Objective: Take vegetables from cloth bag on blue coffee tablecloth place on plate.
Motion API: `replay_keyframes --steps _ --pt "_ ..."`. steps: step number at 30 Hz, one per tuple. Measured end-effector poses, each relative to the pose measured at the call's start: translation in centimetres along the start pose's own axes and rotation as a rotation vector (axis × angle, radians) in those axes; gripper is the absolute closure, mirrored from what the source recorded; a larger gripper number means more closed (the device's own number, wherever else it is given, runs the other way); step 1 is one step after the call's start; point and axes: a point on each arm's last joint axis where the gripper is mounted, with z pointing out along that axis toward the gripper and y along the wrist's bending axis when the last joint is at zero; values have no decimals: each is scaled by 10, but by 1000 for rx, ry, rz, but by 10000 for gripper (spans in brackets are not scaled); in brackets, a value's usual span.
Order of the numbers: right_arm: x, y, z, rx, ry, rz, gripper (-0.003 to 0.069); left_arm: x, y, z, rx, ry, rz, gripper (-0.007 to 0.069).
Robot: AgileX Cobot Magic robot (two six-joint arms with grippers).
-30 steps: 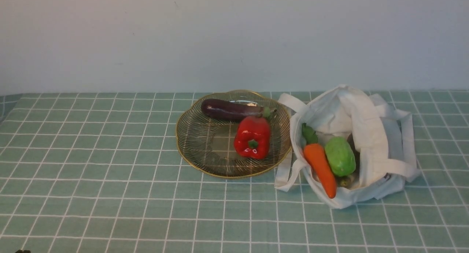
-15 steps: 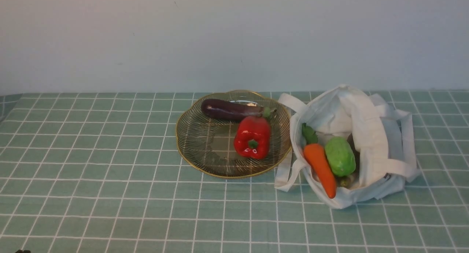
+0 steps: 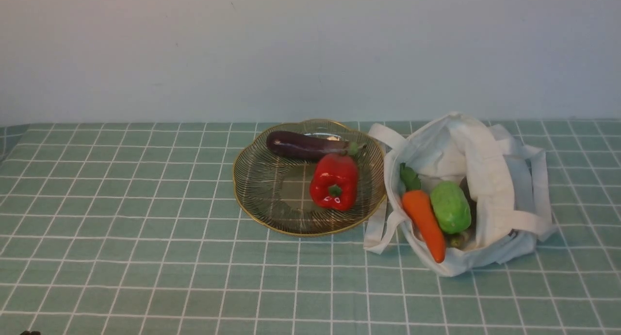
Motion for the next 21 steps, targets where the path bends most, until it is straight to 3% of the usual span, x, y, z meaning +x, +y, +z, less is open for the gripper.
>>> replay_keyframes --steps 12,21 --pt "96 -26 -16 395 130 -13 674 0 0 0 0 0 0 630" --pt "107 -29 -21 454 194 -7 674 0 0 0 0 0 0 630"
